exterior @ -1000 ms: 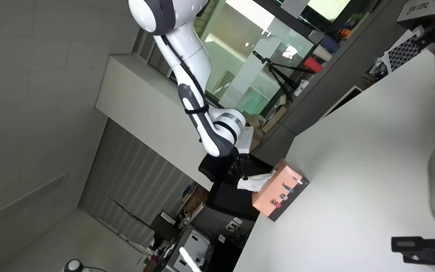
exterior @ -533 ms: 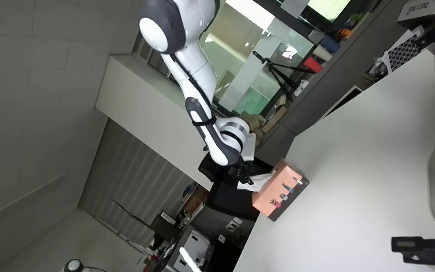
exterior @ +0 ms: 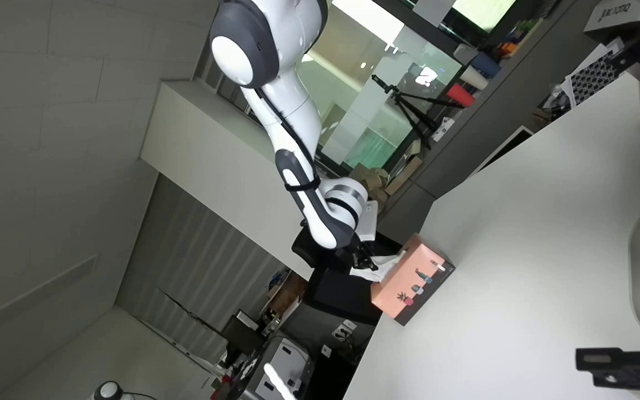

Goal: Take three pieces of tissue from the tissue box and put them on the table

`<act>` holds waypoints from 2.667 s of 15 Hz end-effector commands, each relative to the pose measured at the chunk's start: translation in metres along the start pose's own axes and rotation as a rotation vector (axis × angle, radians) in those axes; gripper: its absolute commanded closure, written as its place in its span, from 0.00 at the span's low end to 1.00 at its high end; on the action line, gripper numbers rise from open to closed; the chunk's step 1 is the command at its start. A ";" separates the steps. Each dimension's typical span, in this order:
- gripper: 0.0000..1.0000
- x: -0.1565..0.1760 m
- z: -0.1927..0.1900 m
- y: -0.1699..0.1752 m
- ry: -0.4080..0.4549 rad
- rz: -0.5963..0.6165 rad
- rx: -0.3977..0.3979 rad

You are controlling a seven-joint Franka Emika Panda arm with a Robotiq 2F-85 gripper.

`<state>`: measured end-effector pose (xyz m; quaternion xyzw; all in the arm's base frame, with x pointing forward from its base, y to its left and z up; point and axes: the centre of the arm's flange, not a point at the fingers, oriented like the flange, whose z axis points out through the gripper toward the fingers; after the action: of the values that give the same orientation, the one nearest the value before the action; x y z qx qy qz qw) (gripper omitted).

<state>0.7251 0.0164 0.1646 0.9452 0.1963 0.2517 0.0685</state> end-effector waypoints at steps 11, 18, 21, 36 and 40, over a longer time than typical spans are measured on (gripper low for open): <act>1.00 0.027 -0.093 -0.022 -0.171 -0.079 -0.028; 1.00 0.015 -0.175 -0.070 -0.148 -0.216 0.082; 1.00 0.011 -0.209 -0.099 -0.102 -0.301 0.141; 1.00 -0.047 -0.099 -0.016 -0.155 -0.158 0.793; 0.99 -0.073 -0.095 -0.007 -0.186 -0.154 0.785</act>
<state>0.6170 -0.0041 0.2119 0.9009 0.3404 0.0654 -0.2613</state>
